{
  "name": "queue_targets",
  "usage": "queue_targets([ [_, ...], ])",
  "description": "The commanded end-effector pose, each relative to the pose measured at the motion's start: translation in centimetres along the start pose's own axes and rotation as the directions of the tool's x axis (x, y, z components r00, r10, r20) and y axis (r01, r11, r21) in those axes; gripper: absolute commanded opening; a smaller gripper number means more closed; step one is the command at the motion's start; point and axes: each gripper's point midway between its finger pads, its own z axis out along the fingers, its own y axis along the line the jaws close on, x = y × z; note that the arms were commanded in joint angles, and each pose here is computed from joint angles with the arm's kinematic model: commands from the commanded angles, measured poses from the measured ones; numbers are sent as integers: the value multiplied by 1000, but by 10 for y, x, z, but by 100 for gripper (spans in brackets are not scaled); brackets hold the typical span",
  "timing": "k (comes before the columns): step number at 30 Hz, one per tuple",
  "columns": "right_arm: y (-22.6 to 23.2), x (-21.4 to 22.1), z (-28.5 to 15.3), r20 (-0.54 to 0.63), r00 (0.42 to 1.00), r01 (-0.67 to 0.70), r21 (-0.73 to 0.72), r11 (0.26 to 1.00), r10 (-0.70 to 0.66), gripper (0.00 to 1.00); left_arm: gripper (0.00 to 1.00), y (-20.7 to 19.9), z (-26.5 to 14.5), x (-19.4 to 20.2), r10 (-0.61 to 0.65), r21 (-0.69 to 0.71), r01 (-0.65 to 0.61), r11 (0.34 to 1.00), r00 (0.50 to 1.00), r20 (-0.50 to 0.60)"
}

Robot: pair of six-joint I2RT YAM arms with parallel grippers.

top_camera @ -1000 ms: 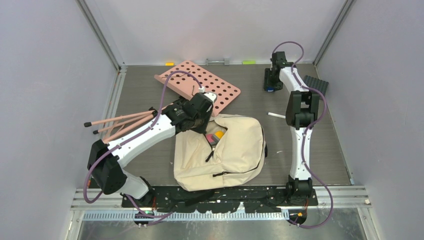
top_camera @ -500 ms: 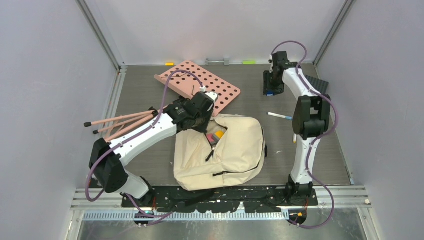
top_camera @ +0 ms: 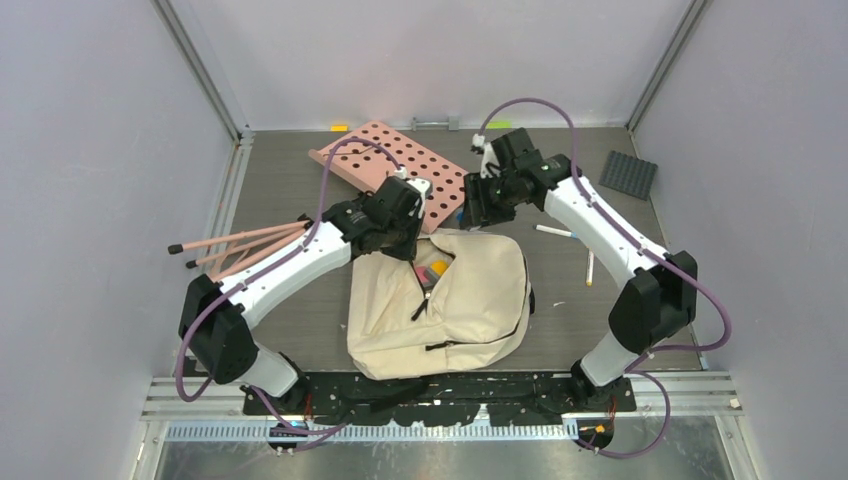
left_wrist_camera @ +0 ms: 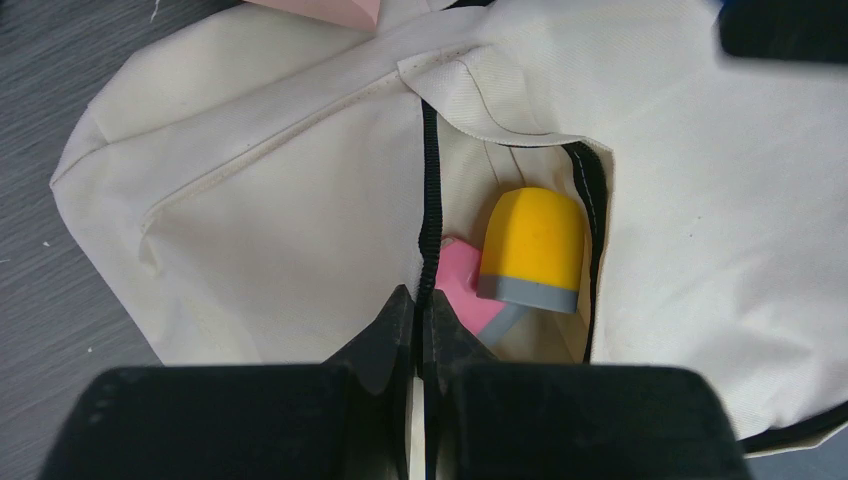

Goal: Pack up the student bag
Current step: Place the stationery in the student bag.

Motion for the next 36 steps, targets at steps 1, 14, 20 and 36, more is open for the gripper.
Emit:
queue_targets([
  [1,54,27,0,-89,996,-27,-156,987,14,16,0,-10,-4,-32,-53,62,46,997,993,105],
  [14,117,88,35,-282,946,78,-275,958,-158,16,0,-13,-9,-27,-116,84,108,991,988,106],
  [20,122,79,51,-223,967,63,-269,961,-125,25,0,-11,-12,-25,-130,82,121,989,985,112],
  [36,118,61,39,-123,984,98,-223,970,-128,73,0,-9,-12,-26,-126,69,119,991,985,119],
])
